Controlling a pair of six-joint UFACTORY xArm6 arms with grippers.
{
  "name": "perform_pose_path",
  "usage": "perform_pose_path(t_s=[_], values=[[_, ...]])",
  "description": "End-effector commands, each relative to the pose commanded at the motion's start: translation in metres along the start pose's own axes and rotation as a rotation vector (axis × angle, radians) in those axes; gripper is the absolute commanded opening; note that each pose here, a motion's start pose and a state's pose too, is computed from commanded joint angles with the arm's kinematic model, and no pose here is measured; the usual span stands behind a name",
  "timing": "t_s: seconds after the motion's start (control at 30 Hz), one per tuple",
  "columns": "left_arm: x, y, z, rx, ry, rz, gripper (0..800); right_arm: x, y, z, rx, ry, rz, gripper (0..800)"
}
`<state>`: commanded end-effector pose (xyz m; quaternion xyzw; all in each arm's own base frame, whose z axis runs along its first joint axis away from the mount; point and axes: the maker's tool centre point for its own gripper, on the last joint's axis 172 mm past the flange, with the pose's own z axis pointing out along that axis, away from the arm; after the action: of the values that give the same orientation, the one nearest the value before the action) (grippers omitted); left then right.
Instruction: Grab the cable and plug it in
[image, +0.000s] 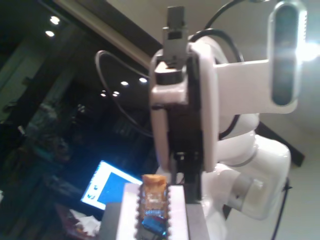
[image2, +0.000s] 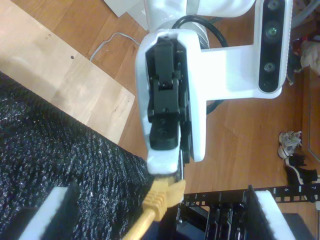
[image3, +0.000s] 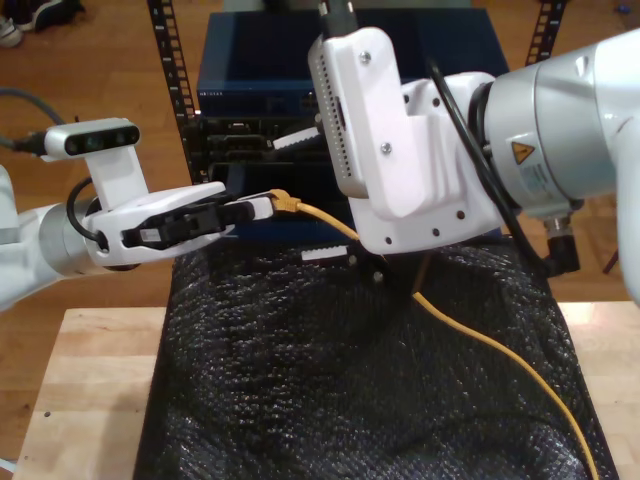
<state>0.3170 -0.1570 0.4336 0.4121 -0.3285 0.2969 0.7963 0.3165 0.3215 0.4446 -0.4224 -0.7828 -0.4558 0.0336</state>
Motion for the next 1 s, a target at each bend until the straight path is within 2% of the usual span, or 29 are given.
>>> perform_pose_path(t_s=[0.1,0.23,0.53,0.73,1.0], values=[[0.0002,0.0021,0.0004,-0.009,0.002,-0.016,0,-0.0042,0.0036,-0.0002,-0.021,-0.01,0.003,739],[0.0001,0.0023,0.0,-0.012,0.005,-0.06,0,-0.0019,0.0031,0.0012,-0.023,-0.007,0.0,638],[-0.0011,0.0009,-0.0022,-0.018,0.014,-0.147,0,0.0017,0.0005,0.0036,-0.016,0.0,-0.003,624],[-0.0017,0.0001,-0.0035,-0.021,0.02,-0.163,0,0.003,0.0001,0.004,-0.014,0.002,-0.005,588],[-0.0019,0.0031,-0.0039,-0.038,0.025,-0.171,0,0.0041,-0.0004,0.0055,-0.013,0.006,0.001,438]])
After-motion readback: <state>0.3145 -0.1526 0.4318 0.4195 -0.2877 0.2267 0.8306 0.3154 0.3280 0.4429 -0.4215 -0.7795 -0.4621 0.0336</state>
